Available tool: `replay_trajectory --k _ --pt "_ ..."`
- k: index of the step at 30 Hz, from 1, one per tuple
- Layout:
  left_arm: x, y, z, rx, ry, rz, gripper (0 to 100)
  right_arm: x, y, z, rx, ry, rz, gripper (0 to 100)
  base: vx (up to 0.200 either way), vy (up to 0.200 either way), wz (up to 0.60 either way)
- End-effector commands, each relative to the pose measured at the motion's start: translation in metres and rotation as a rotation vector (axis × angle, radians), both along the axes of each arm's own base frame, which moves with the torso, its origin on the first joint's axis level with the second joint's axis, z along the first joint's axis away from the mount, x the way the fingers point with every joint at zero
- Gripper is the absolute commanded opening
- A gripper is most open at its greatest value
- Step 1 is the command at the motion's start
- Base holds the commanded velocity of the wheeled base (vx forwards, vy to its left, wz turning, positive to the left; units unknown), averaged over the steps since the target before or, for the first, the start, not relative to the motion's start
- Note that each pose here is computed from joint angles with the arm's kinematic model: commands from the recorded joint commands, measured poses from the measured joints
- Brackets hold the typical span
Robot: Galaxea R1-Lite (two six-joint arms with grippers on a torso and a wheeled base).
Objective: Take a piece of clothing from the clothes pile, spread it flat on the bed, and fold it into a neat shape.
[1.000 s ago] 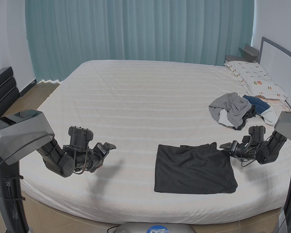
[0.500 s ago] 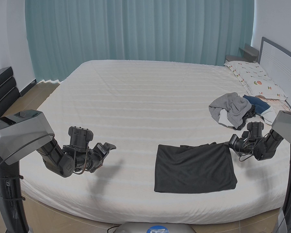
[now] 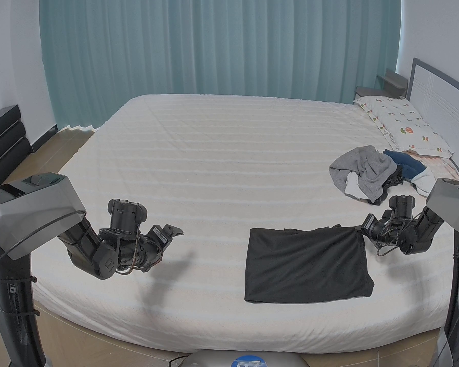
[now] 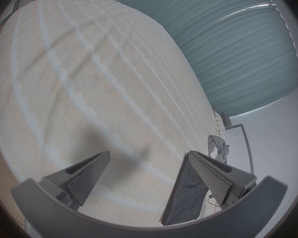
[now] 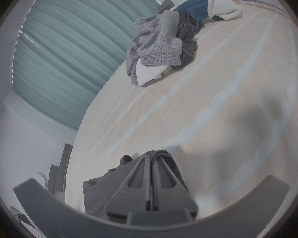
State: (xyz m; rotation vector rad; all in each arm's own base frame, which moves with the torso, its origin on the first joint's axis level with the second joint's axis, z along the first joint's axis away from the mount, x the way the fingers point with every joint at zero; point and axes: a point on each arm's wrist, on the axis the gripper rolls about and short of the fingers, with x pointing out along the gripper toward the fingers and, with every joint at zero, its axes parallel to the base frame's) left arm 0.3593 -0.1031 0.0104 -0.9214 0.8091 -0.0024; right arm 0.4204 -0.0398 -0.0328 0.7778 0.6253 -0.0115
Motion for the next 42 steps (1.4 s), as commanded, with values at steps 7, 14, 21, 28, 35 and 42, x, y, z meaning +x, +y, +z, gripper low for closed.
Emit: replay_trajectory --k 7,14,21,28,35,42 --pt "0.0 0.0 0.0 -0.001 0.0 0.002 100 -0.018 0.003 0.019 0.017 0.002 0.03 100 0.0 0.0 0.0" --pt "0.001 0.0 0.0 -0.002 -0.001 0.002 100 -0.068 0.007 0.034 -0.015 0.054 0.128 100 0.0 0.0 0.0" --pt "0.0 0.0 0.0 0.0 0.0 0.001 100 -0.116 0.009 0.015 -0.099 0.164 0.241 100 0.0 0.0 0.0" --pt "0.0 0.0 0.0 -0.001 0.0 0.002 100 -0.128 0.012 0.009 -0.087 0.198 0.275 100 0.0 0.0 0.0" --pt "0.0 0.0 0.0 0.0 0.0 0.001 100 -0.138 0.012 0.008 -0.1 0.224 0.292 0 0.0 0.0 0.0" --pt "0.001 0.0 0.0 -0.001 -0.002 0.001 100 -0.152 0.011 0.006 -0.142 0.238 0.333 0 0.0 0.0 0.0"
